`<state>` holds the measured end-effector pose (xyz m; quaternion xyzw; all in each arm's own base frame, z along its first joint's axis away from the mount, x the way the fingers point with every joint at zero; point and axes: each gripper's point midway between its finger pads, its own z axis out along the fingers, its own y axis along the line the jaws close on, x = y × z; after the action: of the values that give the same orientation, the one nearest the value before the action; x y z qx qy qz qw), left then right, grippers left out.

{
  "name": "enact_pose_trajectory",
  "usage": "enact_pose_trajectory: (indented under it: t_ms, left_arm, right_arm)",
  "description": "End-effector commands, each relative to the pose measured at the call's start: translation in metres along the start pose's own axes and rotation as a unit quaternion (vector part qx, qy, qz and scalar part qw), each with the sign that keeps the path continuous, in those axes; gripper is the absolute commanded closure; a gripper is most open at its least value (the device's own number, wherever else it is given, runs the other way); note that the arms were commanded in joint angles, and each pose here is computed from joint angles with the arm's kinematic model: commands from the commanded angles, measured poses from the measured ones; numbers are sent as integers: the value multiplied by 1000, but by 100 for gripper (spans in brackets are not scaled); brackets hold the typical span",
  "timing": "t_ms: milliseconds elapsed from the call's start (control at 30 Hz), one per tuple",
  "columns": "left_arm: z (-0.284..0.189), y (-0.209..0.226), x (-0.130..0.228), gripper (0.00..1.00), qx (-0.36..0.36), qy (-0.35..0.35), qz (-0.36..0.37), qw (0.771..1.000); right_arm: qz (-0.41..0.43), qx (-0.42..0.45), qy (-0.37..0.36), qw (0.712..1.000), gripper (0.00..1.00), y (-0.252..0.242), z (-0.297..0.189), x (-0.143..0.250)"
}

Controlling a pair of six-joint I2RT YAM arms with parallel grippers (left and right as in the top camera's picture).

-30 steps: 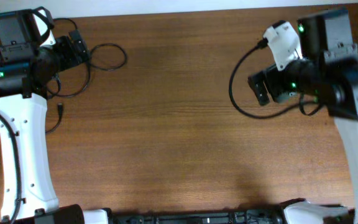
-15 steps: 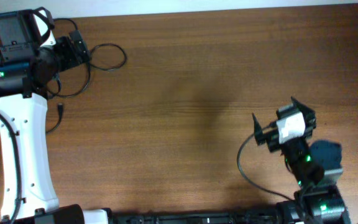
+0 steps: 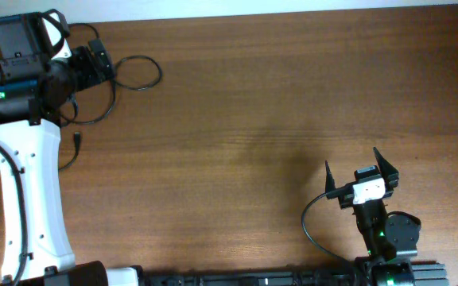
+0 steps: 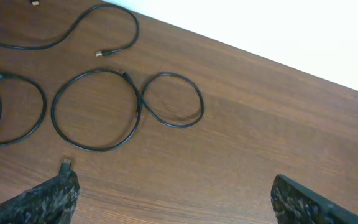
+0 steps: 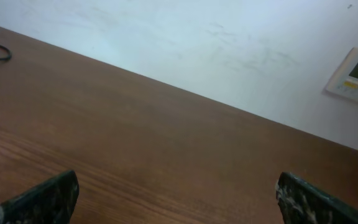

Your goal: Untangle cables

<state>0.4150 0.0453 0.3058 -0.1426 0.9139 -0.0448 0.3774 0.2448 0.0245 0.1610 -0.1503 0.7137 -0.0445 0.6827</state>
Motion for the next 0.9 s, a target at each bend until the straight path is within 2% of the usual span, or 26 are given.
enact_pose_trajectory:
  t_ms: [0, 33, 133, 400, 867]
  left_arm:
    - [-2, 2, -1, 1, -4, -5, 9, 1000]
    - [-2, 2, -1, 1, -4, -4, 9, 1000]
    - [-2, 2, -1, 1, -4, -4, 9, 1000]
    - [-2, 2, -1, 1, -4, -5, 9, 1000]
    - [-2, 2, -1, 1, -4, -5, 9, 1000]
  right_arm:
    - [41, 5, 1, 999, 1, -2, 0, 3]
    - [44, 4, 1, 999, 1, -1, 0, 3]
    - [148, 45, 12, 988, 2, -14, -1, 9]
    - [146, 71, 17, 987, 1, -25, -2, 13]
    - [118, 63, 18, 991, 1, -22, -2, 12]
